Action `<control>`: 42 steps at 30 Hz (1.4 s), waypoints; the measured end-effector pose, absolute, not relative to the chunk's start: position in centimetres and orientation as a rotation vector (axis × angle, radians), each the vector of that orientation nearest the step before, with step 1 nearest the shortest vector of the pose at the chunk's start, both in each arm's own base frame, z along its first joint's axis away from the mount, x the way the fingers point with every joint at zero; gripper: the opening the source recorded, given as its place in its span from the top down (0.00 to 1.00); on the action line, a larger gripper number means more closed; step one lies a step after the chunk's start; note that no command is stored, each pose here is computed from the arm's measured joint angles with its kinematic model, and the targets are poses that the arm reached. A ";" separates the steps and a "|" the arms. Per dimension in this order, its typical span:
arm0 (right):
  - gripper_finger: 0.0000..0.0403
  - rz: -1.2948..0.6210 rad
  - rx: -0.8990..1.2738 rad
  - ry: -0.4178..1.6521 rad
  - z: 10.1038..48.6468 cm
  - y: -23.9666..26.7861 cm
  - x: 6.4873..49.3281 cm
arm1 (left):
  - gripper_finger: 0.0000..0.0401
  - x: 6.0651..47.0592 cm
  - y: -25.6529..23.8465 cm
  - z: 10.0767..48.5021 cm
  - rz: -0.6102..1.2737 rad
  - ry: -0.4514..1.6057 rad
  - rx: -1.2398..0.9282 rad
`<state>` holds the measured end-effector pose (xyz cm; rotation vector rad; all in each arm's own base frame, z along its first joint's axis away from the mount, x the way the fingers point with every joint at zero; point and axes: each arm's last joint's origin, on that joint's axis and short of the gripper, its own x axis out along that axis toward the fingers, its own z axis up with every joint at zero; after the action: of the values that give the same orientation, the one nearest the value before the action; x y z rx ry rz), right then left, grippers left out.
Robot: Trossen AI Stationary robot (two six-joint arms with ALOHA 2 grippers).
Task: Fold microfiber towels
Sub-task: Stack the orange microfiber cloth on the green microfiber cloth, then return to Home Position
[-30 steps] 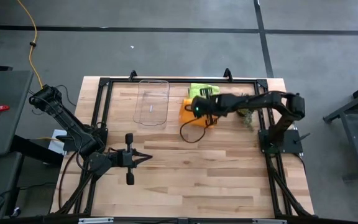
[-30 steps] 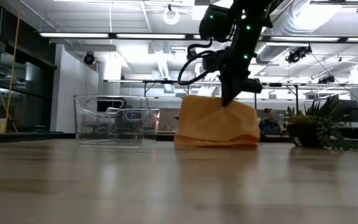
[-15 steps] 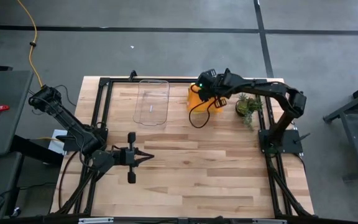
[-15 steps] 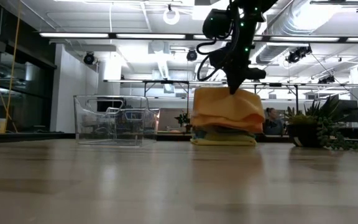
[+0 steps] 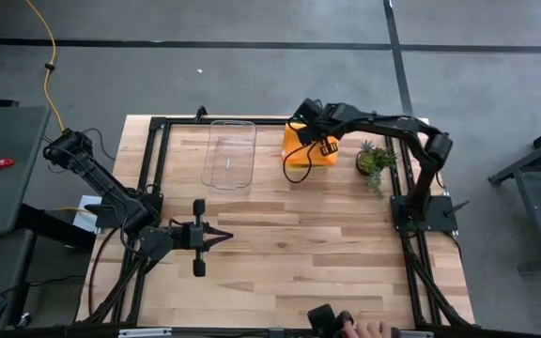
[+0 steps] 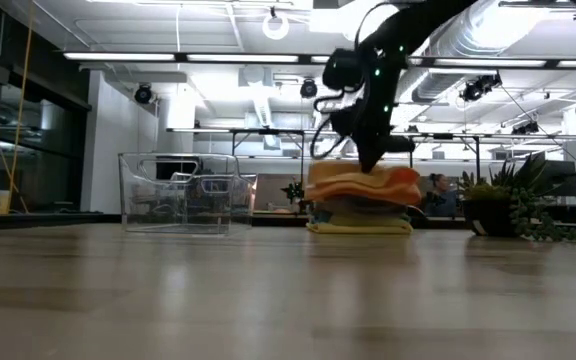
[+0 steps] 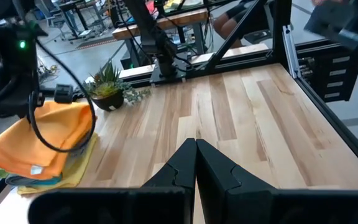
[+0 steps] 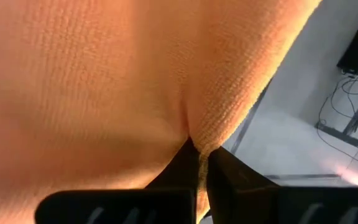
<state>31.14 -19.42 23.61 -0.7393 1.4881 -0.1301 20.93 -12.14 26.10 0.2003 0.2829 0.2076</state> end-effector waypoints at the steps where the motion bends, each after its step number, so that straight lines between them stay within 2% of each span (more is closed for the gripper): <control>1: 1.00 -0.126 -0.744 1.496 23.2 -19.8 31.3 | 1.00 20.9 -12.1 26.1 0.208 0.283 0.200; 6: 1.00 -0.121 -0.742 1.533 21.5 -20.6 31.7 | 1.00 20.9 -12.1 26.1 0.209 0.281 0.185; 15: 0.97 -0.141 -0.711 1.495 21.5 -19.9 32.3 | 1.00 20.9 -12.1 26.1 0.208 0.282 0.191; 20: 0.79 -0.190 -0.731 1.525 21.6 -20.0 32.2 | 1.00 20.9 -12.1 26.1 0.208 0.282 0.188; 25: 0.58 -0.382 -0.866 1.592 22.2 -20.5 32.5 | 1.00 20.9 -12.1 26.0 0.208 0.289 0.189; 30: 0.48 -0.486 -0.864 1.558 23.5 -19.9 32.5 | 1.00 20.9 -12.1 25.9 0.207 0.297 0.197; 33: 0.48 -0.587 -0.763 1.483 25.2 -19.0 31.8 | 1.00 20.9 -12.1 25.9 0.206 0.304 0.205; 36: 0.51 -0.613 -0.558 1.356 27.3 -17.3 30.7 | 1.00 20.8 -12.1 25.7 0.206 0.319 0.223; 39: 0.54 -0.542 -0.305 1.179 29.0 -15.4 29.6 | 1.00 20.8 -12.0 25.6 0.206 0.325 0.227; 42: 0.58 -0.429 -0.172 1.019 29.0 -12.5 28.8 | 1.00 20.8 -12.0 25.6 0.206 0.327 0.227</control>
<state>28.78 -12.53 29.02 -0.1721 1.0193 -0.4289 20.75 -12.03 25.61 0.2272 0.3273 0.2060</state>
